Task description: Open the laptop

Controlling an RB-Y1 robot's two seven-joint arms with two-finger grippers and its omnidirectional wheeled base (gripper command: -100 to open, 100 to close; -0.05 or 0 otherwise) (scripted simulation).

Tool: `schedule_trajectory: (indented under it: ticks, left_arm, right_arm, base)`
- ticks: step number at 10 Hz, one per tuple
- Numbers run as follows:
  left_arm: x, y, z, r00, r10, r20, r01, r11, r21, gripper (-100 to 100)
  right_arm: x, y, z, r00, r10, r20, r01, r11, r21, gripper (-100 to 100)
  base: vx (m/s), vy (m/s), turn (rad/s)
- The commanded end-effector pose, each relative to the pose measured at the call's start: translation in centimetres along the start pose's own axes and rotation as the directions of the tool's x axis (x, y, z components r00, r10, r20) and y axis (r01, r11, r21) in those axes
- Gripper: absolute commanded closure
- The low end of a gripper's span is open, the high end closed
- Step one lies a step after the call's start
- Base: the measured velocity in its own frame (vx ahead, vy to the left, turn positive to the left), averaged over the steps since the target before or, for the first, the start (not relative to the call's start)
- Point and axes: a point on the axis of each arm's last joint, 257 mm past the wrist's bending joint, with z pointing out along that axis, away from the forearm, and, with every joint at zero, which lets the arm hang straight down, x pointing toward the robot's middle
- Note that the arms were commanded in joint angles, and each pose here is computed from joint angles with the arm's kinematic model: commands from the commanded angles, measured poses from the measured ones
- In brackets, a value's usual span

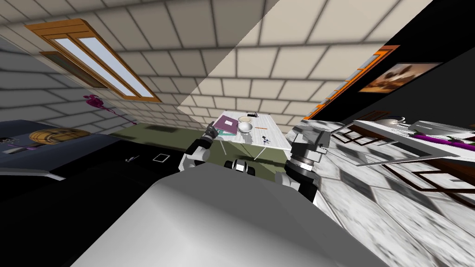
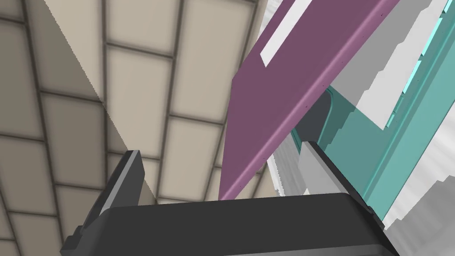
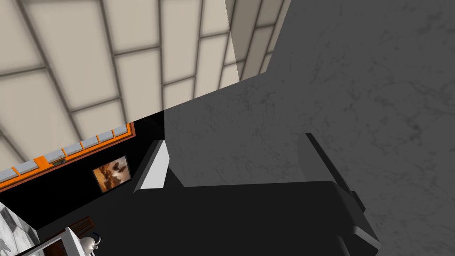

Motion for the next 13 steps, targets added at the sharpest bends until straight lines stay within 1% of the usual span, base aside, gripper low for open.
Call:
schedule_trajectory:
  ticks: [1, 6, 7, 8, 10, 13]
  left_arm:
    - [0.0, -1.6, -0.9, 1.0, 0.001, -0.002, -0.001, 1.0, -0.003, -100]
    - [0.5, -4.3, -2.9, 0.9999, 0.004, -0.011, -0.004, 1.0, -0.006, -100]
    - [0.3, -3.8, -2.7, 1.0, 0.004, -0.007, -0.004, 0.9999, -0.01, -100]
    - [0.2, -3.8, -2.7, 1.0, 0.005, -0.005, -0.005, 0.9999, -0.014, 0]
    - [0.1, -3.5, -2.7, 1.0, 0.005, -0.003, -0.005, 0.9998, -0.021, 0]
    - [0.2, -3.6, -2.7, 1.0, 0.005, -0.004, -0.005, 0.9998, -0.019, 0]
  right_arm:
    - [0.0, 0.0, 0.0, 1.0, 0.0, 0.0, 0.0, 1.0, 0.0, 0]
    - [0.0, 0.0, 0.0, 1.0, 0.0, 0.0, 0.0, 1.0, 0.0, 0]
    - [0.0, 0.0, 0.0, 1.0, 0.0, 0.0, 0.0, 1.0, 0.0, 0]
    - [0.0, 0.0, 0.0, 1.0, 0.0, 0.0, 0.0, 1.0, 0.0, 0]
    - [0.0, 0.0, 0.0, 1.0, 0.0, 0.0, 0.0, 1.0, 0.0, 0]
    - [0.0, 0.0, 0.0, 1.0, 0.0, 0.0, 0.0, 1.0, 0.0, 0]
  base:
    - [0.048, -0.021, 0.009]
    - [0.045, -0.01, 0.011]
    - [0.019, -0.004, 0.009]
    - [0.0, 0.0, 0.0]
    - [0.0, 0.0, 0.0]
    - [0.0, 0.0, 0.0]
